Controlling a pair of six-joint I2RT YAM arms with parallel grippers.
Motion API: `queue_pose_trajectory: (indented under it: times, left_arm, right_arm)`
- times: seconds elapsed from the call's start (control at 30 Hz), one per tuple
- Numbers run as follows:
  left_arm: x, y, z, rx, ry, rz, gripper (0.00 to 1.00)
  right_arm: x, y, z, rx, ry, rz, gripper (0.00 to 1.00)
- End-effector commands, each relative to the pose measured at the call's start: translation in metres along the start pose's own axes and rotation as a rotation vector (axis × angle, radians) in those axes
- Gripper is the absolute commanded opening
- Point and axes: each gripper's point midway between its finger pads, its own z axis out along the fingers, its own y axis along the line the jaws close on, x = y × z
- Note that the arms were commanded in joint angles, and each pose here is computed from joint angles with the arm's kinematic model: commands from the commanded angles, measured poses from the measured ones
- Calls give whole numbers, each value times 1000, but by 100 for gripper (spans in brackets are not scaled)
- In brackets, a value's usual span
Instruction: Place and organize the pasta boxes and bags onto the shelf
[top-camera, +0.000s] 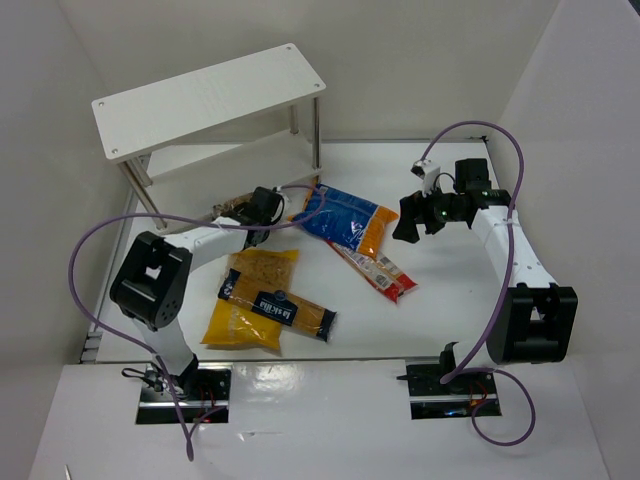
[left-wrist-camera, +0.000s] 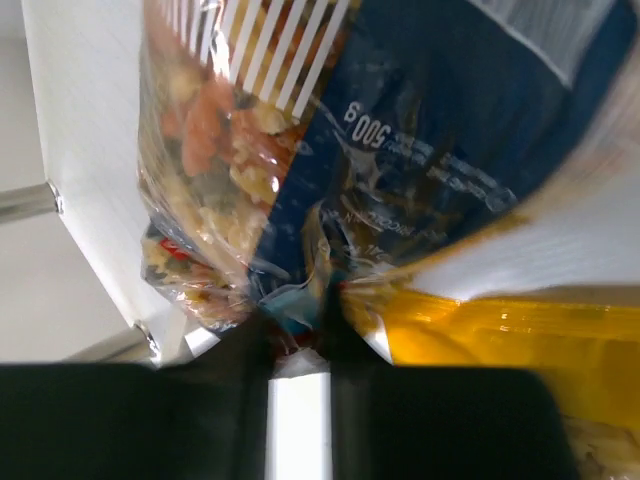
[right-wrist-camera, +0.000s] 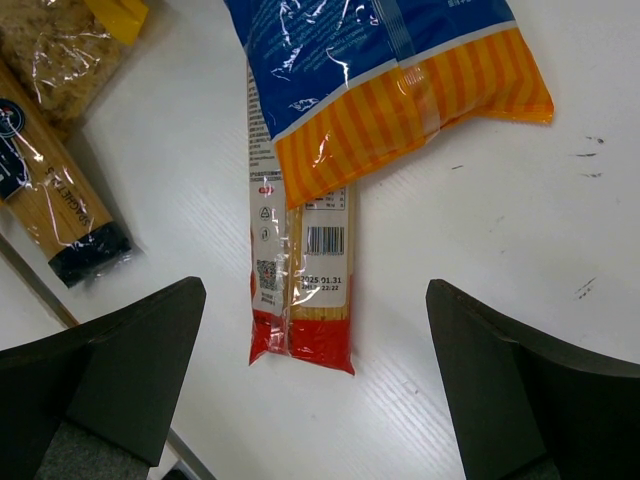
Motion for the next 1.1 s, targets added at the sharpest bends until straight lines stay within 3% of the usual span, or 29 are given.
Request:
queue_pose_trajectory:
  times: [0.0, 0.17, 0.37, 0.47, 0.67, 0.77, 1.07]
  left_arm:
    - [5, -14, 23, 46, 34, -13, 0]
    - [1, -25, 12, 151, 9, -15, 0]
    - [-56, -25, -57, 350, -193, -66, 0]
    - [-72, -31, -82, 478, -248, -75, 0]
    - [-87, -33, -107, 581, -305, -110, 0]
    - [-98, -15, -116, 617, -348, -162, 0]
    - [-106, 75, -122, 489, -414, -339, 0]
  right_arm:
    - [-3, -1, -2, -1, -11, -14, 100]
    - [-3, -2, -2, 7, -7, -14, 100]
    - [-3, -2, -2, 7, -7, -14, 100]
    - [-6, -3, -3, 10, -14, -20, 100]
    - [-6, -3, -3, 10, -14, -20, 100]
    - [-6, -3, -3, 10, -14, -20, 100]
    - [-8, 1, -8, 16, -27, -31, 100]
